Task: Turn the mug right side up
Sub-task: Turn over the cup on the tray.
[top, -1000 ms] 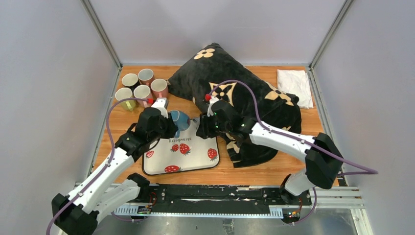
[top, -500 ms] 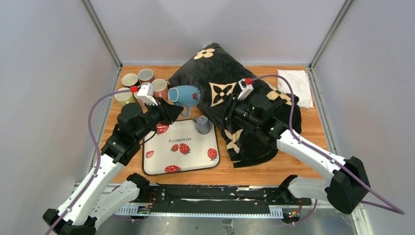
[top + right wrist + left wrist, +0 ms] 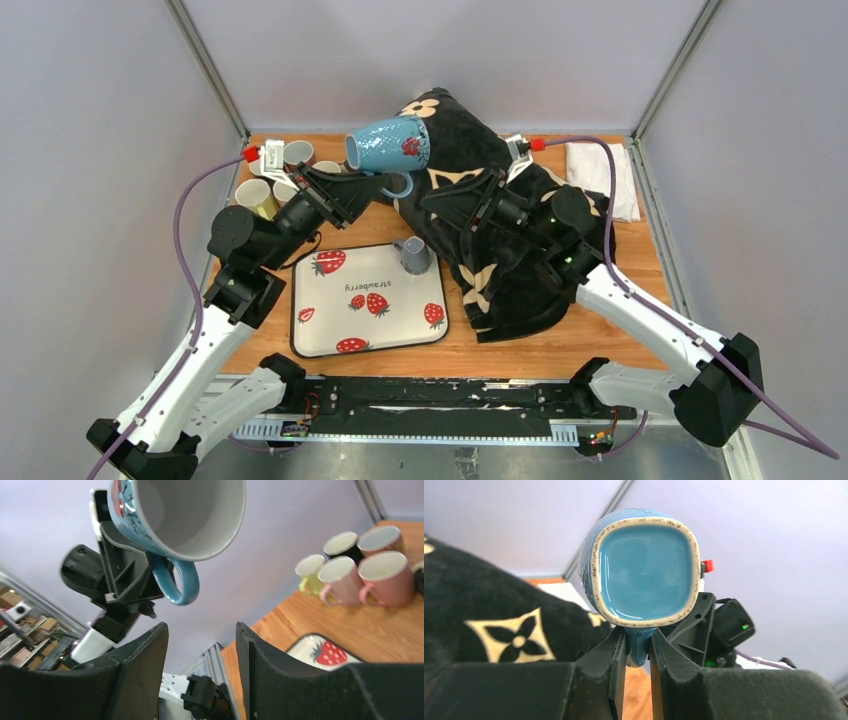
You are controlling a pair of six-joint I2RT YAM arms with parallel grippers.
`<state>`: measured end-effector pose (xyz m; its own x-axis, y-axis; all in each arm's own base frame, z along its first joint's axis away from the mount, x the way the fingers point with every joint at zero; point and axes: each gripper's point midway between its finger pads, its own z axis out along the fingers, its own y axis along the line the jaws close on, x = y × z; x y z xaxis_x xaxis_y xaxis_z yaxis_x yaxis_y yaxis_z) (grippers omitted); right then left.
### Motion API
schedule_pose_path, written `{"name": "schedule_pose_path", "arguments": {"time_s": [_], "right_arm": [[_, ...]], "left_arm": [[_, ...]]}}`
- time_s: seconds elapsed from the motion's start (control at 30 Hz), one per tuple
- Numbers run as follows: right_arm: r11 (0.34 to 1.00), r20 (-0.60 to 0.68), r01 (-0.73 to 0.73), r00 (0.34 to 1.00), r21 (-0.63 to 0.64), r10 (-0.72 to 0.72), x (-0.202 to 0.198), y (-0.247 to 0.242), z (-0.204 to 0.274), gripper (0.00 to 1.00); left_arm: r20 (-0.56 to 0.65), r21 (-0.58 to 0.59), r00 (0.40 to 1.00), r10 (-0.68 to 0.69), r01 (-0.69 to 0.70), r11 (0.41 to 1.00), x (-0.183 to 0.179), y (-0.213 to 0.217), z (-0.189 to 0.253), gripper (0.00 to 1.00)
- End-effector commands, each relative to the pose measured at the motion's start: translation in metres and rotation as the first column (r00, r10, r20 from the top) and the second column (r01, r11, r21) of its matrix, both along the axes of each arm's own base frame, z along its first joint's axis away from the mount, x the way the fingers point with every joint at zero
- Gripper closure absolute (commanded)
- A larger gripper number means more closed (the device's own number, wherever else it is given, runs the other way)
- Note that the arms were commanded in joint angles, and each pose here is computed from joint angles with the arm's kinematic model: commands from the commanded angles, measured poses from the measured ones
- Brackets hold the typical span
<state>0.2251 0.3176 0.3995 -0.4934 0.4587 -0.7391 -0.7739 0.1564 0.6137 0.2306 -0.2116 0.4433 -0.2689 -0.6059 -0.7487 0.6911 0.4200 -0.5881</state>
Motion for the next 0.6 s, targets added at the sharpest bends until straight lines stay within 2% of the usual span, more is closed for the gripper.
{"name": "schedule_pose_path", "arguments": {"time_s": [0.0,0.33,0.57], "right_arm": [[0.985,0.105,-0.102,0.991,0.141,0.087,-0.017,-0.003,0.056,0.43],[0.952,0.193,-0.201,0.968,0.231,0.158,-0.026,0.001,0.092,0.43],[0.929,0.217,-0.256,0.955,0.269,0.200,-0.029,0.005,0.104,0.50]], "left_arm": [[0.233,-0.149,0.967,-0.103,0.140,0.979,-0.042,0.003,0.075,1.00],[0.272,-0.173,0.951,-0.145,0.197,0.965,-0.054,0.002,0.081,1.00],[0.271,-0.175,0.952,-0.142,0.193,0.965,-0.054,0.003,0.077,1.00]]}}
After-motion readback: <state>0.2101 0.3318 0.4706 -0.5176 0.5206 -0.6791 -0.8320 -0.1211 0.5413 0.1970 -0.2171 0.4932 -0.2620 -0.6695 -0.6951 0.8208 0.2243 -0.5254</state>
